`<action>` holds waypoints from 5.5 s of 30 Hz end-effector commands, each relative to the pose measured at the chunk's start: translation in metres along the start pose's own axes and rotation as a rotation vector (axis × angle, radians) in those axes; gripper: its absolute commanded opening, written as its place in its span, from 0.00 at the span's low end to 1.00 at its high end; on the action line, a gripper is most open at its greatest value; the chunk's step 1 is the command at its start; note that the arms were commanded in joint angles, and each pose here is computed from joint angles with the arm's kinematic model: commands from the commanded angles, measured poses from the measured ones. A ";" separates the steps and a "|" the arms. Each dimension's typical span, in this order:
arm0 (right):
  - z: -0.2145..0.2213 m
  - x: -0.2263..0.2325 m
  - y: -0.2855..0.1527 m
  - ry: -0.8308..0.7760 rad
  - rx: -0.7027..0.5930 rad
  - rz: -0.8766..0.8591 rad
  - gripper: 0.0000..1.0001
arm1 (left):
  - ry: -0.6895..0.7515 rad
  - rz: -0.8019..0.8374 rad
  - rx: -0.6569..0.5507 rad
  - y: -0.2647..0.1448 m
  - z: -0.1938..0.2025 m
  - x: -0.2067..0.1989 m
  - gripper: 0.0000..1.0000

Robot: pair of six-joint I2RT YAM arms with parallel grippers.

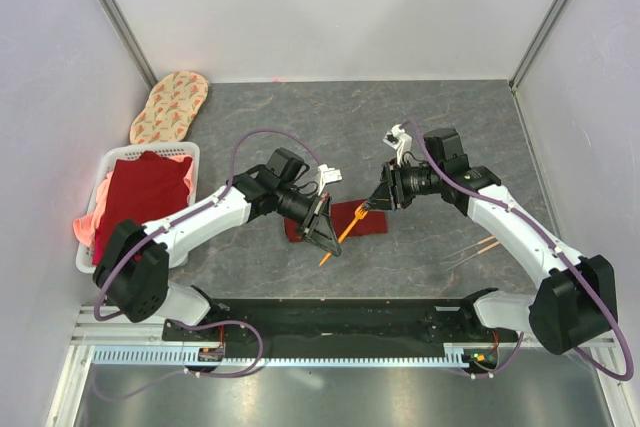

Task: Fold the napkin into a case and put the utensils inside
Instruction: Pass from the left arm to the right, then insert the fork into the folded napkin, then pick up the utensils from the corner of the board.

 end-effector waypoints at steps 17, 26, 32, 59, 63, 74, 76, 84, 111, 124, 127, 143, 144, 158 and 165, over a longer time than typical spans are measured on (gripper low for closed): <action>-0.015 -0.042 -0.011 0.303 -0.354 0.321 0.00 | -0.242 -0.577 -0.459 -0.081 -0.031 0.082 0.41; -0.018 -0.076 -0.018 0.374 -0.516 0.488 0.00 | -0.422 -0.698 -0.518 -0.081 -0.032 0.141 0.06; -0.023 -0.085 -0.012 0.376 -0.519 0.519 0.00 | -0.445 -0.758 -0.507 -0.080 -0.022 0.158 0.04; -0.007 -0.102 0.027 0.463 -0.425 0.422 0.00 | -0.471 -0.815 -0.490 -0.074 0.017 0.175 0.02; 0.000 -0.102 0.034 0.483 -0.413 0.406 0.00 | -0.475 -0.807 -0.488 -0.072 0.020 0.176 0.02; 0.007 -0.094 0.057 0.560 -0.432 0.312 0.00 | -0.480 -0.788 -0.495 -0.068 0.023 0.177 0.02; 0.009 -0.092 0.061 0.568 -0.433 0.311 0.00 | -0.481 -0.784 -0.496 -0.068 0.022 0.177 0.02; 0.004 -0.091 0.082 0.558 -0.399 0.301 0.00 | -0.470 -0.767 -0.501 -0.067 0.020 0.175 0.02; 0.026 -0.120 -0.084 0.684 -0.493 1.161 0.86 | 0.095 -0.434 -0.444 -0.044 -0.023 0.003 0.47; 0.104 -0.198 -0.162 1.155 -0.607 1.415 0.66 | 0.283 -0.248 -0.278 -0.010 0.000 -0.039 0.44; 0.105 -0.209 -0.162 1.164 -0.604 1.428 0.63 | 0.298 -0.235 -0.261 -0.006 0.003 -0.042 0.45; 0.114 -0.228 -0.158 1.153 -0.598 1.402 0.44 | 0.266 -0.227 -0.236 0.002 0.002 -0.041 0.43; 0.113 -0.228 -0.157 1.152 -0.602 1.397 0.43 | 0.267 -0.228 -0.238 0.002 0.001 -0.041 0.43; 0.129 -0.233 -0.142 1.229 -0.606 1.338 0.07 | 0.252 -0.211 -0.215 0.005 0.003 -0.040 0.43; 0.114 -0.213 -0.164 1.210 -0.770 1.350 0.00 | 0.254 -0.195 -0.208 0.005 -0.001 -0.045 0.43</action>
Point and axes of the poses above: each gripper's point midway between its finger pads, its own y axis out along the fingers, its own x axis along the line the jaws close on, z = x × y, the point moved 4 cm from there along -y, back along the fingers, and after that the axes turned 14 degrees about y, right-handed, at the moved point
